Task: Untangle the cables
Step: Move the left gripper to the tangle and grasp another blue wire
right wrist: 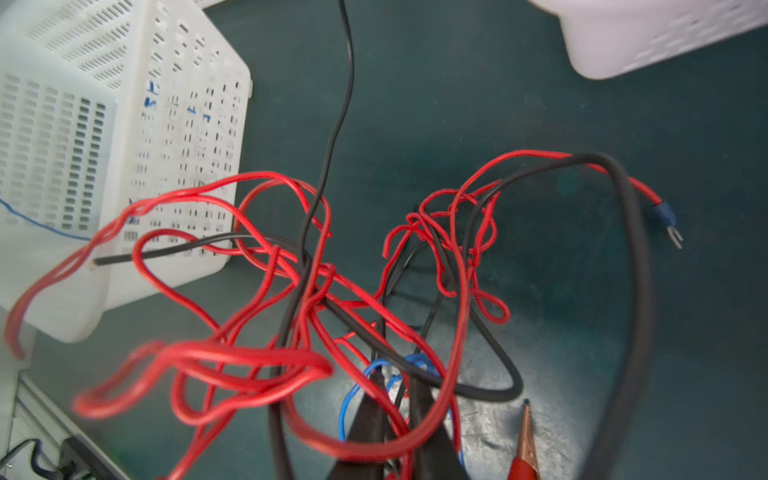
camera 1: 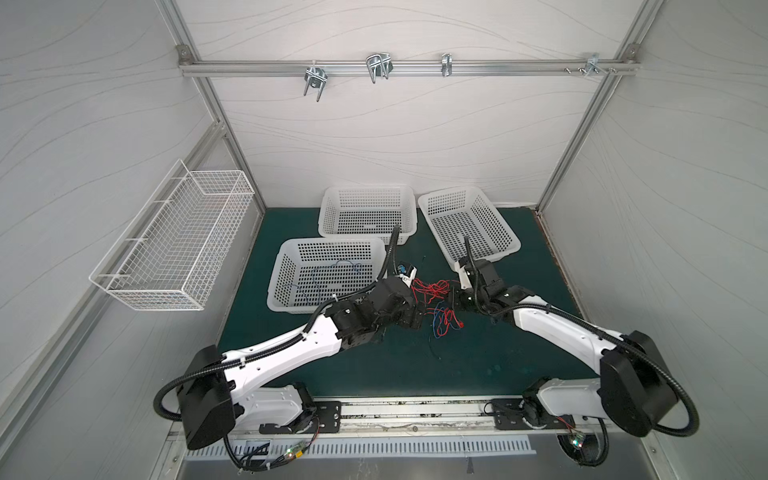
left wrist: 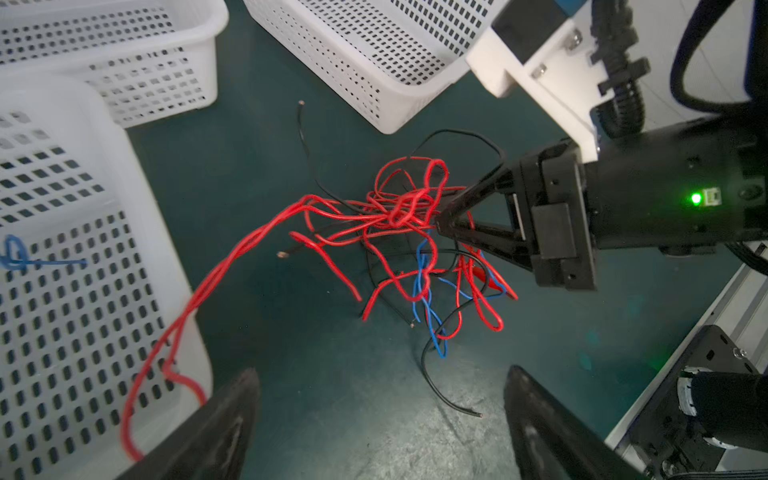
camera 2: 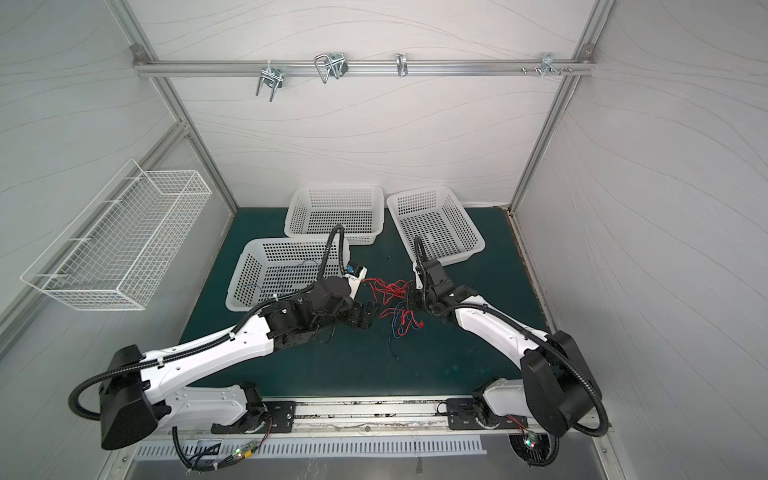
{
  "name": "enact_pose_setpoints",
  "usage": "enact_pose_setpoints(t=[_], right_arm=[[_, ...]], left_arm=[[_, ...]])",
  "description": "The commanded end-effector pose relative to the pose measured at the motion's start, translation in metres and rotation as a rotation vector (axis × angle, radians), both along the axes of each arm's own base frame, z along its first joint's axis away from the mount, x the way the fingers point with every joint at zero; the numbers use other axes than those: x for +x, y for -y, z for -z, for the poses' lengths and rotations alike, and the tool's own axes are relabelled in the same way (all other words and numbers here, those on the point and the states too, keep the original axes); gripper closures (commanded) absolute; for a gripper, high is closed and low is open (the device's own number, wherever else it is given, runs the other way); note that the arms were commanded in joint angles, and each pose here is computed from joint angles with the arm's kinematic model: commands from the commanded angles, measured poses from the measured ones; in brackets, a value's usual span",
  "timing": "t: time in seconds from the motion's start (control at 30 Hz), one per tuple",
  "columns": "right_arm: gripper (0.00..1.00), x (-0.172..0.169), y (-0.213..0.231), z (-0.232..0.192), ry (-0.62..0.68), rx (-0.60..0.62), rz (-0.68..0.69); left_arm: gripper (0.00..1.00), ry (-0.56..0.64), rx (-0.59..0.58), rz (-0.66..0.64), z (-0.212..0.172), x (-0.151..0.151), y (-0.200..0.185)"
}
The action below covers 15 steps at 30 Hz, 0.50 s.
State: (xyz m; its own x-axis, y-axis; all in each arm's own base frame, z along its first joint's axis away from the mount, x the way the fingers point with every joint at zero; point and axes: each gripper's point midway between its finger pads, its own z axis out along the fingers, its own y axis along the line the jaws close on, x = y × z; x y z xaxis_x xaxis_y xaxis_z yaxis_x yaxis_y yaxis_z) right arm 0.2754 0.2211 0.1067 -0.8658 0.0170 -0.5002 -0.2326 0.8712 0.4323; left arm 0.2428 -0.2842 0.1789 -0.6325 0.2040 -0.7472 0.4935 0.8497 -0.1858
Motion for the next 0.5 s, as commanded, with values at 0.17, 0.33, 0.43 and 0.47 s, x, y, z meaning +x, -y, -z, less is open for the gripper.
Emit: enact_pose_setpoints(t=[0.17, 0.33, 0.43, 0.47], right_arm=[[1.0, 0.01, -0.005, 0.001, 0.016, 0.041, 0.05], [1.0, 0.01, -0.006, 0.003, 0.011, 0.039, 0.039], [1.0, 0.009, -0.005, 0.004, 0.009, 0.033, 0.036], [1.0, 0.008, -0.005, 0.004, 0.009, 0.034, 0.032]], left_arm=[[0.14, -0.054, -0.041, -0.113, 0.033, 0.008, 0.027], [0.2, -0.099, -0.037, -0.172, 0.06, 0.012, 0.032], [0.25, -0.124, -0.025, -0.173, 0.077, 0.013, 0.038], [0.29, -0.132, -0.015, -0.175, 0.084, 0.013, 0.039]])
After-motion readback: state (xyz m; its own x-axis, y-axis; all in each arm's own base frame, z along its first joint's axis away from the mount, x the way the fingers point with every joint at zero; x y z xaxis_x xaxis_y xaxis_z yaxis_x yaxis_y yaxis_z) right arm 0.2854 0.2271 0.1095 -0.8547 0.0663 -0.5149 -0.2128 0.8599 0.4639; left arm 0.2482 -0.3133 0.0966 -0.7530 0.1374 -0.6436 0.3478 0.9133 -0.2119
